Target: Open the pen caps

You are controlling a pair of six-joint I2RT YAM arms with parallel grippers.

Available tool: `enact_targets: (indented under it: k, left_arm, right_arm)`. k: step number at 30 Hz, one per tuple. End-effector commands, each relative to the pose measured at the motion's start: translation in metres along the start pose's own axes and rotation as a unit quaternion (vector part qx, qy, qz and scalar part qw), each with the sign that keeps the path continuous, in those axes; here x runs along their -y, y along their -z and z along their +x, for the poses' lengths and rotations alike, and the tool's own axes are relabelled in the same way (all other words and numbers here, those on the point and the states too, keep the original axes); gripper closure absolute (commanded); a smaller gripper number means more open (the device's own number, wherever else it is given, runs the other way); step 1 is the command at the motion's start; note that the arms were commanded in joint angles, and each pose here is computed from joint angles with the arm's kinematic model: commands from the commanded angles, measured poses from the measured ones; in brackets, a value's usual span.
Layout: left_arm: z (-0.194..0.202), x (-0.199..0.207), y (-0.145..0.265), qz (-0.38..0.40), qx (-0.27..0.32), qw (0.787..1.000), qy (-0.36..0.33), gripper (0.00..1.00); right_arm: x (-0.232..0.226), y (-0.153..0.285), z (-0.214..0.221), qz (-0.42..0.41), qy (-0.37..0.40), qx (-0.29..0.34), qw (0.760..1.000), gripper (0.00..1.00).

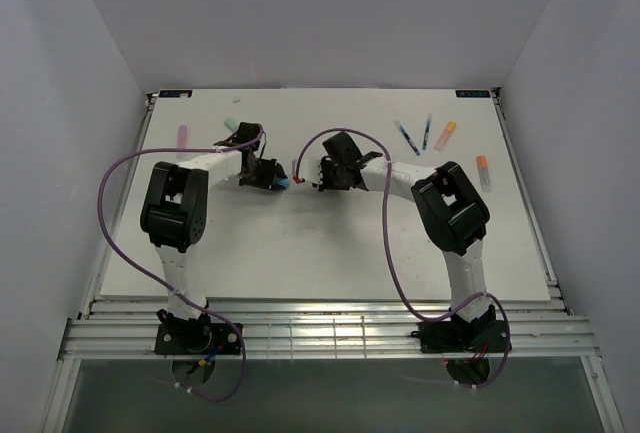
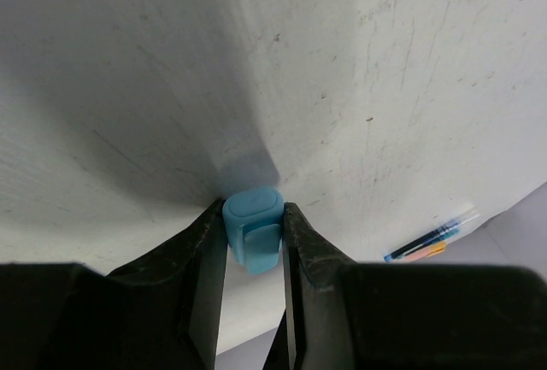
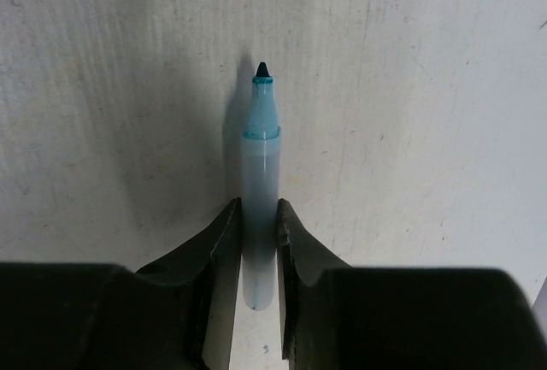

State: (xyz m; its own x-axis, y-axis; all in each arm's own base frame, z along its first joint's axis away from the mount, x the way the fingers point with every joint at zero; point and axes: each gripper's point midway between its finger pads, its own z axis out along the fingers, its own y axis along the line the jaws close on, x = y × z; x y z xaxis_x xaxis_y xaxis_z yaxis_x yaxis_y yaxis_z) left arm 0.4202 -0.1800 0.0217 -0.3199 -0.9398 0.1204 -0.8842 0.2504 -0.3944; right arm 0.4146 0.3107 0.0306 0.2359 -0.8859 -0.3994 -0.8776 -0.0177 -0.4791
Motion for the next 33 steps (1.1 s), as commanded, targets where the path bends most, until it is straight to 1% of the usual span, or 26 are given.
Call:
enact_targets:
  k: [1,3,5,6,7,9,10,13,14,16,17,18,23,24,27,28,33]
  left_arm:
    - [-0.019,0.002,-0.011,-0.002,0.031,0.999,0.032,1.00]
    - [-0.022,0.001,-0.013,-0.001,0.033,0.999,0.033,1.00]
    - [-0.024,0.002,-0.014,0.000,0.036,0.999,0.036,0.97]
    - [-0.024,0.001,-0.015,-0.001,0.036,0.999,0.036,0.93]
    - [-0.024,0.000,-0.016,-0.002,0.034,0.999,0.036,0.87]
    - [-0.024,0.000,-0.017,-0.003,0.034,0.999,0.037,0.80]
    - [-0.025,-0.001,-0.018,-0.004,0.035,0.999,0.037,0.74]
    - [-0.026,-0.001,-0.017,-0.003,0.039,0.999,0.035,0.67]
    - [-0.026,-0.001,-0.017,-0.003,0.038,0.999,0.035,0.63]
    - [-0.026,-0.004,-0.018,-0.008,0.039,0.999,0.035,0.58]
    - [-0.026,-0.004,-0.018,-0.009,0.040,0.999,0.035,0.55]
    - [-0.025,-0.006,-0.018,-0.011,0.039,0.999,0.035,0.48]
    - [-0.026,-0.009,-0.018,-0.015,0.041,0.999,0.032,0.43]
    - [-0.027,-0.010,-0.018,-0.016,0.042,0.998,0.034,0.40]
    - [-0.027,-0.008,-0.017,-0.013,0.043,0.999,0.029,0.36]
    - [-0.027,-0.008,-0.016,-0.013,0.043,0.999,0.028,0.36]
    - [-0.026,-0.008,-0.012,-0.010,0.043,0.999,0.023,0.34]
  right_arm:
    - [0.016,-0.004,-0.003,0.026,0.010,0.013,1.000,0.92]
    - [0.012,-0.003,-0.001,0.024,0.007,0.014,1.000,0.92]
    - [0.009,-0.003,0.001,0.021,0.004,0.013,1.000,0.91]
    - [0.007,-0.004,0.001,0.020,0.004,0.014,1.000,0.90]
    - [0.006,-0.004,0.001,0.018,0.003,0.014,1.000,0.88]
    - [0.004,-0.005,0.002,0.016,0.000,0.014,1.000,0.85]
    - [0.003,-0.006,0.001,0.014,0.000,0.016,1.000,0.82]
    - [0.003,-0.007,0.000,0.011,-0.004,0.020,1.000,0.80]
    - [0.004,-0.006,0.000,0.011,-0.005,0.021,1.000,0.79]
    - [0.004,-0.007,0.000,0.010,-0.005,0.022,1.000,0.77]
    - [0.004,-0.007,0.000,0.010,-0.005,0.022,1.000,0.77]
    - [0.004,-0.006,0.000,0.011,-0.007,0.022,1.000,0.76]
    - [0.003,-0.006,0.000,0.009,-0.012,0.025,1.000,0.71]
    - [0.004,-0.005,0.001,0.010,-0.013,0.024,1.000,0.70]
    - [0.004,-0.005,0.002,0.010,-0.015,0.024,1.000,0.65]
    - [0.005,-0.004,0.001,0.011,-0.017,0.025,0.999,0.61]
    - [0.008,0.000,-0.002,0.012,-0.023,0.030,0.999,0.53]
